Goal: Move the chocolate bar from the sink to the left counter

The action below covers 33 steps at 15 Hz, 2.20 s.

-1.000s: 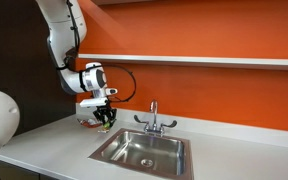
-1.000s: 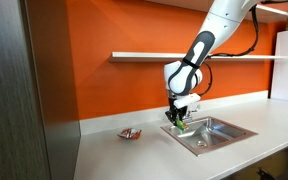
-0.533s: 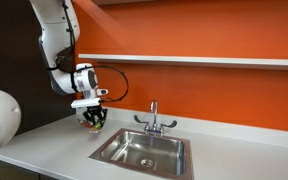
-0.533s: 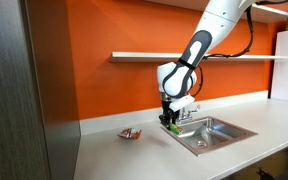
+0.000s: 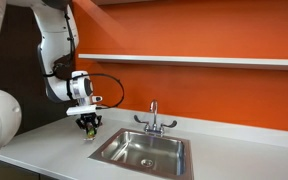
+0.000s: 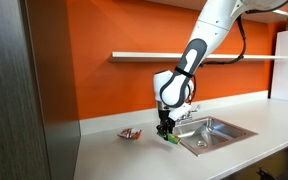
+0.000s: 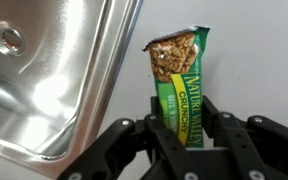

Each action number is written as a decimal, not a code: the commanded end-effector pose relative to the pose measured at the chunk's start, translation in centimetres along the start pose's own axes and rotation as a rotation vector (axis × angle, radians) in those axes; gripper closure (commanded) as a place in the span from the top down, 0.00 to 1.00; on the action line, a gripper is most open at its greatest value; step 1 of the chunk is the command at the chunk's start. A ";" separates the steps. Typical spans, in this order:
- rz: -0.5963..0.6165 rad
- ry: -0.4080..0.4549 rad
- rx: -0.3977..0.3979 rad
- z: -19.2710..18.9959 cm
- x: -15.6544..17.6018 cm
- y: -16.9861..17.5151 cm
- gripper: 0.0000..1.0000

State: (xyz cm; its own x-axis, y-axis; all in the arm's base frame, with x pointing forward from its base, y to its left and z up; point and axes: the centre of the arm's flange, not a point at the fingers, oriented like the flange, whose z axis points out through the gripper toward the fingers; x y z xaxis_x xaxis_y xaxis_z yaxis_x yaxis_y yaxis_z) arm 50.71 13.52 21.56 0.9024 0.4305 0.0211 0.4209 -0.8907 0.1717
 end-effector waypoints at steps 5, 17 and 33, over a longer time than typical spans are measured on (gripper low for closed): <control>-0.098 -0.031 0.024 2.3 0.2 -2.0 0.16; -0.098 -0.043 0.031 2.6 -0.3 -1.0 0.89; 0.257 -0.033 0.028 0.1 -4.3 10.2 1.00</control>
State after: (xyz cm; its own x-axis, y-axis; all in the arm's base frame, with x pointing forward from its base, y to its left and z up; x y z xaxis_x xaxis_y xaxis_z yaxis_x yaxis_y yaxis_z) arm 52.17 5.46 22.23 0.9610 0.2749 0.0293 0.2678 -0.9520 0.1486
